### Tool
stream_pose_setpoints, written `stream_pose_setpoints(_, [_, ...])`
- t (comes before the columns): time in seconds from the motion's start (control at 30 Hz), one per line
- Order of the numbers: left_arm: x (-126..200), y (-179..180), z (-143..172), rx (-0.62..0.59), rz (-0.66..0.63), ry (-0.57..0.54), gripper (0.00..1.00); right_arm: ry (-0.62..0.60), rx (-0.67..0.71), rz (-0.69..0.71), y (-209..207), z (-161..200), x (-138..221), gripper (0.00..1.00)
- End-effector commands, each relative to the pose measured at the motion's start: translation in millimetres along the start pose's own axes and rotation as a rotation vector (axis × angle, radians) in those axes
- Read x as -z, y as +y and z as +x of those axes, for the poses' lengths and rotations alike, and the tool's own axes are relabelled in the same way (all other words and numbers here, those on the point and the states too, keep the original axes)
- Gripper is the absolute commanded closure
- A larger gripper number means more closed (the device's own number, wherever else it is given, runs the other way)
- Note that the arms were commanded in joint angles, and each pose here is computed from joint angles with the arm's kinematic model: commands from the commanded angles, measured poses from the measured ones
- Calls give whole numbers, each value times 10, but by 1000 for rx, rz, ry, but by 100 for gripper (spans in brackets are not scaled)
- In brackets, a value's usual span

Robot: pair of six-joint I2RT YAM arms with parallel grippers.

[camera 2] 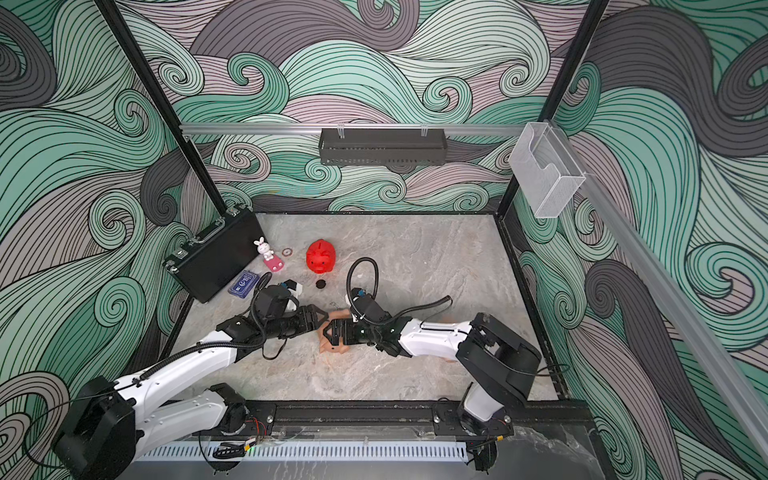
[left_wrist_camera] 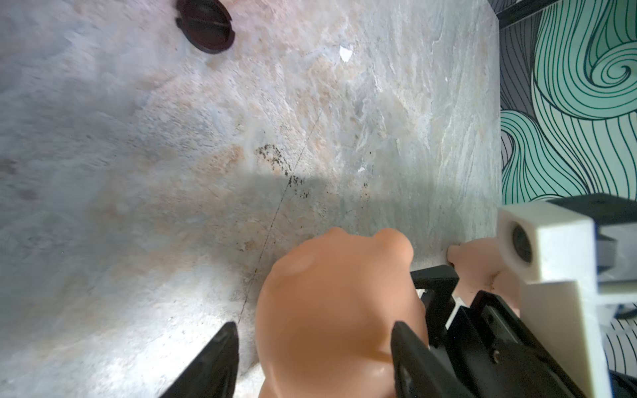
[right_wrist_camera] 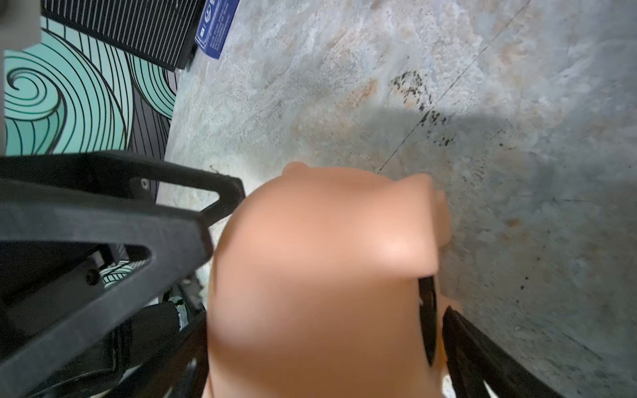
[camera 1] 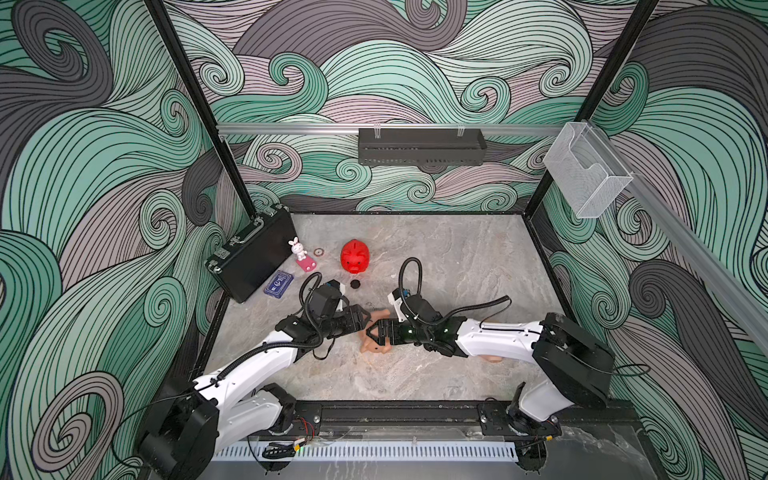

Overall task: Open piggy banks
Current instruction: Adjust the piggy bank at the center of the board.

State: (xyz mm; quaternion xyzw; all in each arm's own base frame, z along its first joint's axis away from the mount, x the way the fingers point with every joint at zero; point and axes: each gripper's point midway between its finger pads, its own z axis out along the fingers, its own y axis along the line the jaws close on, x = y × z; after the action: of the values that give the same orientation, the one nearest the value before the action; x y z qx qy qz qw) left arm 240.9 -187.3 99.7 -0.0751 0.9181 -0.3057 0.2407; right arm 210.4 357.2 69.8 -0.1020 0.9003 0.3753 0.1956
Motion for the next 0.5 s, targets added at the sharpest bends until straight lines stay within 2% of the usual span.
stream_pose_setpoints(0.0, [161, 21, -119, 5, -60, -57, 28, 14, -110, 117, -408, 143, -62, 1])
stream_pose_setpoints(0.2, [217, 82, -11, 12, -54, -43, 18, -5, -196, 114, -542, 117, -64, 1])
stream_pose_setpoints(0.47, [102, -119, 166, 50, 139, 9, 4, -2, -301, 72, -631, 121, -115, 2])
